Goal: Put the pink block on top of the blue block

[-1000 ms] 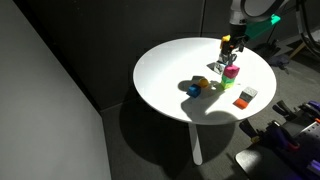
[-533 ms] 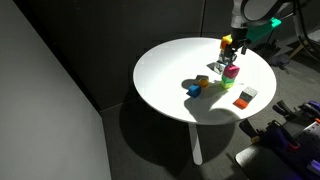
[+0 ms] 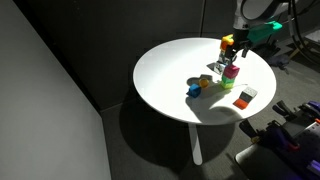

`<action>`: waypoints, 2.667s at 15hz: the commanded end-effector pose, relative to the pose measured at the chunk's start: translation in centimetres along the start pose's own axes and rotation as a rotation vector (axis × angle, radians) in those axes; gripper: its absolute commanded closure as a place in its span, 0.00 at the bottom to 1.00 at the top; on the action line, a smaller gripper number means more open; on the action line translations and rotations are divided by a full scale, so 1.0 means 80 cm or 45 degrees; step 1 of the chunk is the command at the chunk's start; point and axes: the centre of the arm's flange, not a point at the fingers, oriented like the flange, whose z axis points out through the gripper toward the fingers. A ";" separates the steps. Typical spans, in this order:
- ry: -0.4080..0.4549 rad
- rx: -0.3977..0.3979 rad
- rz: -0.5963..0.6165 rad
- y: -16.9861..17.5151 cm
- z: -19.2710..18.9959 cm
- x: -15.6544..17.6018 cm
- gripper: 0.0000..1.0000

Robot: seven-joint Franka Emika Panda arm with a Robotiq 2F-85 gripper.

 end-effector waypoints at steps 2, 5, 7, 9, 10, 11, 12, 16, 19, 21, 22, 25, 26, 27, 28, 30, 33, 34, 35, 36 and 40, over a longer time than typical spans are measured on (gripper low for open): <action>0.033 0.086 -0.087 0.013 0.006 0.009 0.00; 0.067 0.077 -0.134 0.020 0.008 0.011 0.00; 0.082 0.058 -0.152 0.022 0.009 0.013 0.00; 0.066 0.062 -0.121 0.015 0.011 0.009 0.00; 0.068 0.061 -0.122 0.016 0.011 0.009 0.00; 0.068 0.061 -0.123 0.016 0.011 0.009 0.00; 0.068 0.061 -0.123 0.016 0.011 0.009 0.00; 0.063 0.059 -0.117 0.017 0.014 0.009 0.00; 0.051 0.061 -0.120 0.016 0.030 0.012 0.00; 0.039 0.068 -0.121 0.016 0.040 0.013 0.00; 0.044 0.069 -0.122 0.017 0.045 0.013 0.00; 0.083 0.066 -0.127 0.018 0.057 0.014 0.00; 0.101 0.070 -0.127 0.019 0.060 0.015 0.00; 0.110 0.074 -0.125 0.019 0.064 0.016 0.00; 0.117 0.076 -0.125 0.019 0.067 0.017 0.00; 0.116 0.079 -0.121 0.019 0.076 0.019 0.00; 0.100 0.076 -0.123 0.020 0.086 0.018 0.25; 0.094 0.077 -0.123 0.019 0.088 0.017 0.25; 0.087 0.078 -0.125 0.018 0.089 0.017 0.34; 0.081 0.070 -0.129 0.015 0.090 0.016 0.41; 0.057 0.073 -0.167 -0.001 0.086 0.015 0.70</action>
